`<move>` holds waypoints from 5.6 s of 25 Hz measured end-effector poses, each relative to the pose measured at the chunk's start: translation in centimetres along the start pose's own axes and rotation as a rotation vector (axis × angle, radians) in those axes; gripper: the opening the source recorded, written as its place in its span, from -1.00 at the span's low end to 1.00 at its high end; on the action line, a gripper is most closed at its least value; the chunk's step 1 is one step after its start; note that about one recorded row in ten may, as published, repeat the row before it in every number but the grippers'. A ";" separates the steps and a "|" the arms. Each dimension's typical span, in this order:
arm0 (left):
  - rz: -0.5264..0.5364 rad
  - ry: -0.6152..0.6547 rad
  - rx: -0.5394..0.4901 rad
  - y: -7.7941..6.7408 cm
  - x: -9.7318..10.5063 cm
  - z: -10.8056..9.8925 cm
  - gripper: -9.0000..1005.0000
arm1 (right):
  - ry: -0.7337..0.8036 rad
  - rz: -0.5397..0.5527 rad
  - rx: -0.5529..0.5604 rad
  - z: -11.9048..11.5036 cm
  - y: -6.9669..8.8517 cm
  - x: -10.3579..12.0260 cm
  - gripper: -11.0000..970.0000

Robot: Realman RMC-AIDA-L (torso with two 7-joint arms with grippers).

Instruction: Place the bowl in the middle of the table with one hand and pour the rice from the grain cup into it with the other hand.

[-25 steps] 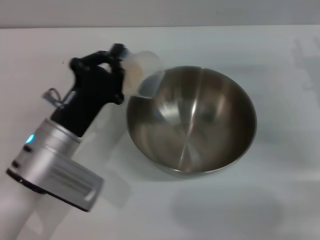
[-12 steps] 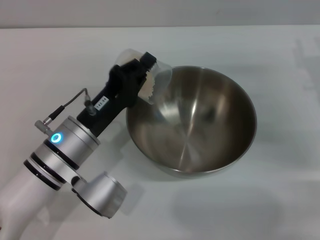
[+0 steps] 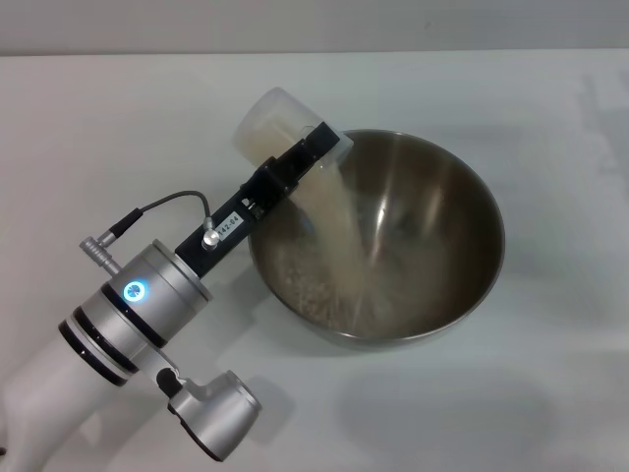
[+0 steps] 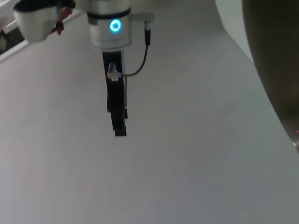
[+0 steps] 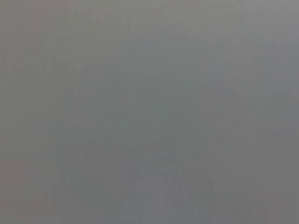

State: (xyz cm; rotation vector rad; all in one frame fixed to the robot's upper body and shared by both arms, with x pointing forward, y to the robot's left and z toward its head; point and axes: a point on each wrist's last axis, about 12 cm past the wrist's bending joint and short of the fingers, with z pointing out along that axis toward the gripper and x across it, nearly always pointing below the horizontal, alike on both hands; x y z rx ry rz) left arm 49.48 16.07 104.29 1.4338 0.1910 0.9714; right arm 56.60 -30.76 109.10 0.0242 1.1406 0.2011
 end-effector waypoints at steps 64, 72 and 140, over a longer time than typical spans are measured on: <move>-1.851 0.855 -0.081 -6.4 6.1 -5.3 -0.92 | -0.034 0.012 -0.019 0.0 0.4 -0.3 0.15; -1.867 0.852 -0.075 -6.4 5.8 -5.4 -0.89 | -0.031 0.014 -0.016 -0.3 0.4 -0.3 0.15; -1.987 0.592 -0.400 -3.0 5.1 -7.8 0.17 | 0.156 0.014 -0.030 -2.1 1.8 2.5 0.15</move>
